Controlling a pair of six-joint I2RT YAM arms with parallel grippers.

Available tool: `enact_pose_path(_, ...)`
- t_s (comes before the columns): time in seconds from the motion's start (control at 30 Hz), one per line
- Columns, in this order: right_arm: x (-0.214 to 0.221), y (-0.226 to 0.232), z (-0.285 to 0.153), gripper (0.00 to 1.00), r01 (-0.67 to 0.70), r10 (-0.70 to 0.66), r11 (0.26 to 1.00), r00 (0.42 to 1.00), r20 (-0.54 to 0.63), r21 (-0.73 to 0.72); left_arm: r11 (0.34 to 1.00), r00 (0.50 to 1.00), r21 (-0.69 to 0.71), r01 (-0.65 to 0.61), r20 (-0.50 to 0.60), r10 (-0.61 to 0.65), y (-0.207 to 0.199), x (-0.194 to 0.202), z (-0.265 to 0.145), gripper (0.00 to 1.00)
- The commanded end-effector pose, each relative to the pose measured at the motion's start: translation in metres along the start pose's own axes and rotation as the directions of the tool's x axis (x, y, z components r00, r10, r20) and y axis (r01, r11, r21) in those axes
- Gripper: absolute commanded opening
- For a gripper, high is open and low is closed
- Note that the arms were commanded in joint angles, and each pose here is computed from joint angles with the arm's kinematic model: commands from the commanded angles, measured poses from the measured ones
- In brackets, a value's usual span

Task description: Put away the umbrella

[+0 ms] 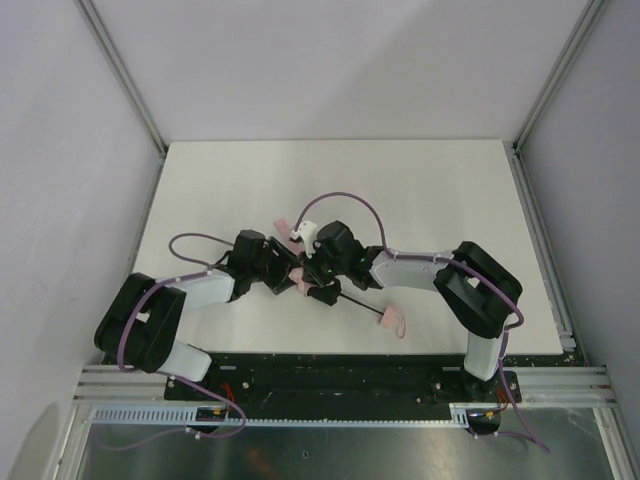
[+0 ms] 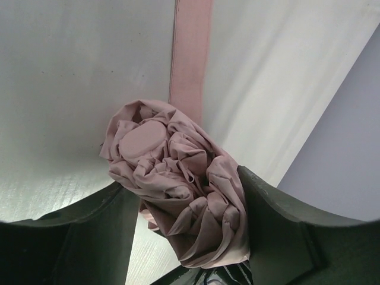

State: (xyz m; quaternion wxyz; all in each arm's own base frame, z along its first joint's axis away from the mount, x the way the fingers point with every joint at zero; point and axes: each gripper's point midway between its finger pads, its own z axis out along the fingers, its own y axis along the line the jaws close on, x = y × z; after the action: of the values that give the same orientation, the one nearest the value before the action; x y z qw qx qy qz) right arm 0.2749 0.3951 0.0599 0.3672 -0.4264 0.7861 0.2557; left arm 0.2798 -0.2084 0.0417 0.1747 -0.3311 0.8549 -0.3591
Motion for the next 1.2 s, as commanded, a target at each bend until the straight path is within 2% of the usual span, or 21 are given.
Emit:
enact_pose_path(0.0, -0.019, 0.016, -0.015, 0.0, -0.061, 0.068, 0.99, 0.996, 0.053, -0.126, 0.996, 0.995, -0.041, -0.083, -0.062, 0.08, 0.013, 0.015, 0.009, 0.66)
enact_pose_path(0.1, -0.028, 0.022, -0.023, 0.0, -0.067, 0.085, 0.98, 0.993, 0.087, -0.19, 0.995, 0.994, -0.035, -0.091, -0.068, 0.088, 0.013, 0.017, 0.013, 0.59)
enact_pose_path(0.27, -0.029, 0.03, -0.029, 0.0, -0.048, 0.071, 0.97, 0.994, 0.086, -0.24, 0.994, 0.993, 0.021, -0.108, -0.051, 0.109, -0.002, 0.014, 0.013, 0.2)
enact_pose_path(0.37, -0.025, 0.026, -0.03, 0.0, -0.055, 0.069, 0.98, 0.995, 0.069, -0.192, 0.994, 0.993, 0.048, -0.103, -0.044, 0.105, -0.011, 0.012, 0.01, 0.04)
enact_pose_path(0.4, -0.024, 0.024, -0.03, 0.01, -0.056, 0.067, 0.985, 0.996, 0.065, -0.166, 0.994, 0.994, 0.054, -0.1, -0.04, 0.102, -0.013, 0.012, 0.008, 0.02)
enact_pose_path(0.47, -0.023, 0.022, -0.031, 0.12, -0.055, 0.063, 0.99, 0.996, 0.055, -0.131, 0.994, 0.995, 0.061, -0.093, -0.036, 0.095, -0.015, 0.011, 0.007, 0.01)
enact_pose_path(0.6, -0.013, 0.021, -0.031, 0.56, -0.026, 0.026, 0.999, 1.0, 0.015, -0.029, 0.994, 0.996, 0.068, -0.082, -0.033, 0.085, -0.018, 0.011, 0.005, 0.0)
enact_pose_path(0.67, -0.002, 0.02, -0.029, 0.66, 0.029, -0.028, 0.998, 0.999, -0.03, 0.048, 0.995, 0.996, 0.071, -0.073, -0.036, 0.076, -0.019, 0.011, 0.004, 0.0)
enact_pose_path(0.8, 0.026, -0.003, -0.027, 0.74, 0.123, -0.089, 0.958, 0.986, -0.139, 0.259, 0.994, 0.997, 0.087, -0.069, -0.039, 0.073, -0.024, 0.012, 0.001, 0.0)
enact_pose_path(0.87, 0.037, -0.014, -0.024, 0.75, 0.164, -0.109, 0.935, 0.977, -0.185, 0.315, 0.993, 0.996, 0.095, -0.07, -0.04, 0.074, -0.026, 0.012, -0.001, 0.0)
enact_pose_path(1.17, 0.069, -0.023, 0.004, 0.7, 0.171, -0.096, 0.938, 0.964, -0.248, 0.301, 0.991, 0.996, 0.115, -0.067, -0.045, 0.073, -0.03, 0.012, -0.006, 0.0)
